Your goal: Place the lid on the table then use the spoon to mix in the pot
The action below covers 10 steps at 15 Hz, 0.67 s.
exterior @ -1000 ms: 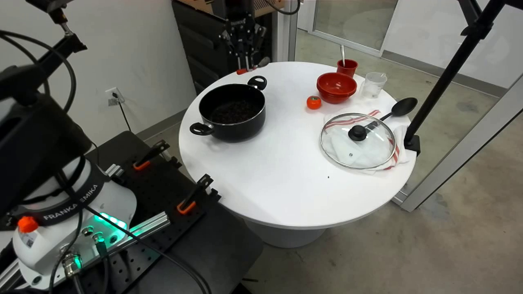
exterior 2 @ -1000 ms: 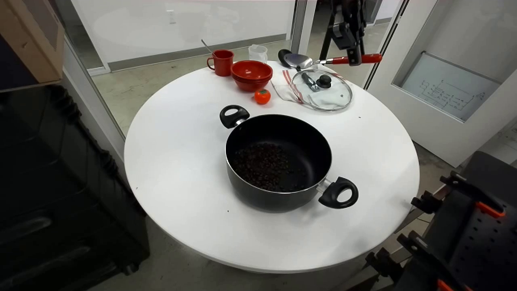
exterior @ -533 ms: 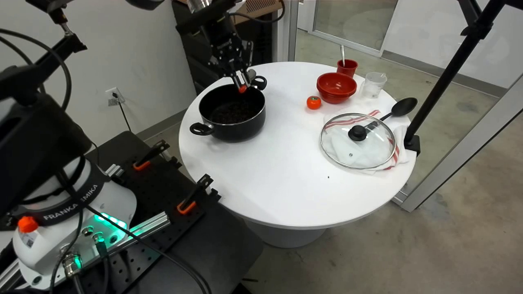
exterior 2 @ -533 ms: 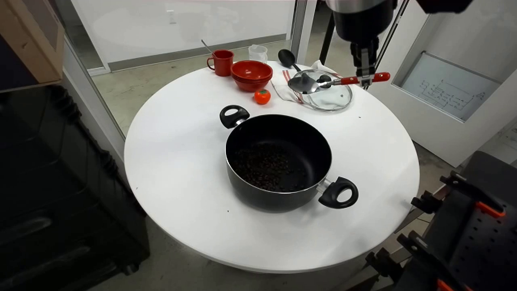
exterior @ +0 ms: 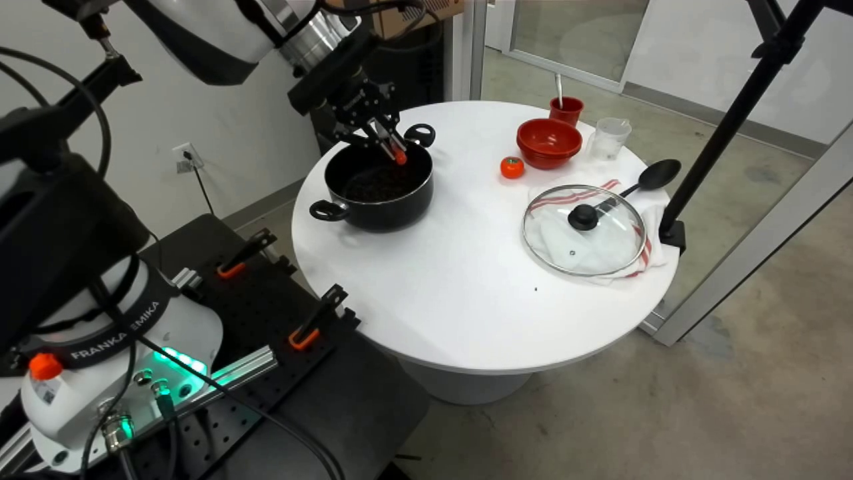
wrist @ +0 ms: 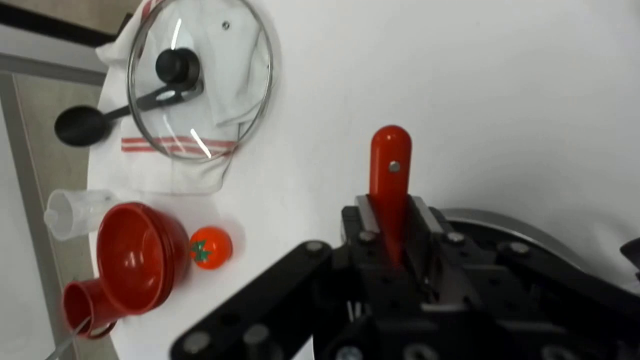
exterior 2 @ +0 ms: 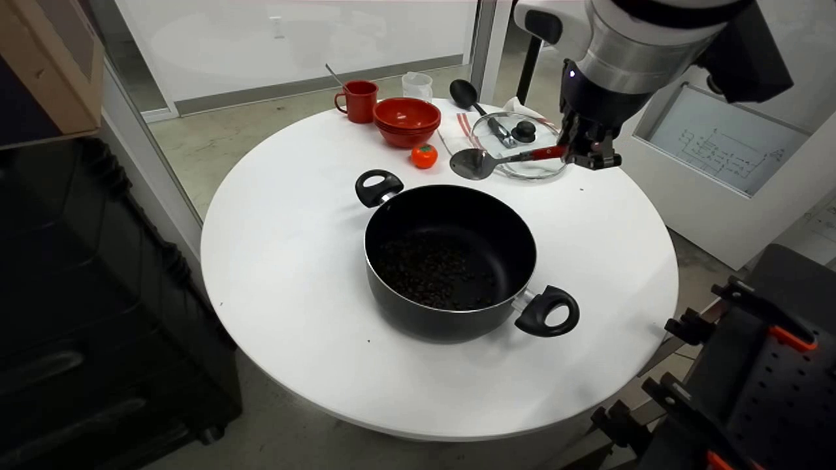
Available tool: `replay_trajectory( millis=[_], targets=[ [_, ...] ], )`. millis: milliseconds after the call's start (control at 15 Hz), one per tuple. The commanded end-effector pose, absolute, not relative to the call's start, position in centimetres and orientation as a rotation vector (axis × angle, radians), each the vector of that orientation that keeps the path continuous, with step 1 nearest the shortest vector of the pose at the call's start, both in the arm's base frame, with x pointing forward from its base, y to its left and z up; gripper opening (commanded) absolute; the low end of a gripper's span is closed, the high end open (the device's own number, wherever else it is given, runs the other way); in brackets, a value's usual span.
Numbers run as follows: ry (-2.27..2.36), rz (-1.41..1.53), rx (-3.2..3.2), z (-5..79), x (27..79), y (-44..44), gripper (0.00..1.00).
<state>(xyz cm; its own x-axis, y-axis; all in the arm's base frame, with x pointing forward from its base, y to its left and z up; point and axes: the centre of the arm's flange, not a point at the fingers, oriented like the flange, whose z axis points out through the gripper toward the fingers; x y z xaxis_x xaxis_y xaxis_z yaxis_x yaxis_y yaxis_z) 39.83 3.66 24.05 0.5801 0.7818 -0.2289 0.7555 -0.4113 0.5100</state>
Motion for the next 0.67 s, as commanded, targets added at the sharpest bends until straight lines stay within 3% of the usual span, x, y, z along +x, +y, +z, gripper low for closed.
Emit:
replay_trajectory(
  millis=[0, 133, 600],
  targets=[
    [1.305, 0.318, 2.201, 23.7, 39.7, 3.3, 0.05],
    [1.346, 0.436, 2.175, 23.9, 39.9, 3.2, 0.05],
    [0.874, 0.051, 2.378, 25.5, 44.1, 2.0, 0.05]
  ],
)
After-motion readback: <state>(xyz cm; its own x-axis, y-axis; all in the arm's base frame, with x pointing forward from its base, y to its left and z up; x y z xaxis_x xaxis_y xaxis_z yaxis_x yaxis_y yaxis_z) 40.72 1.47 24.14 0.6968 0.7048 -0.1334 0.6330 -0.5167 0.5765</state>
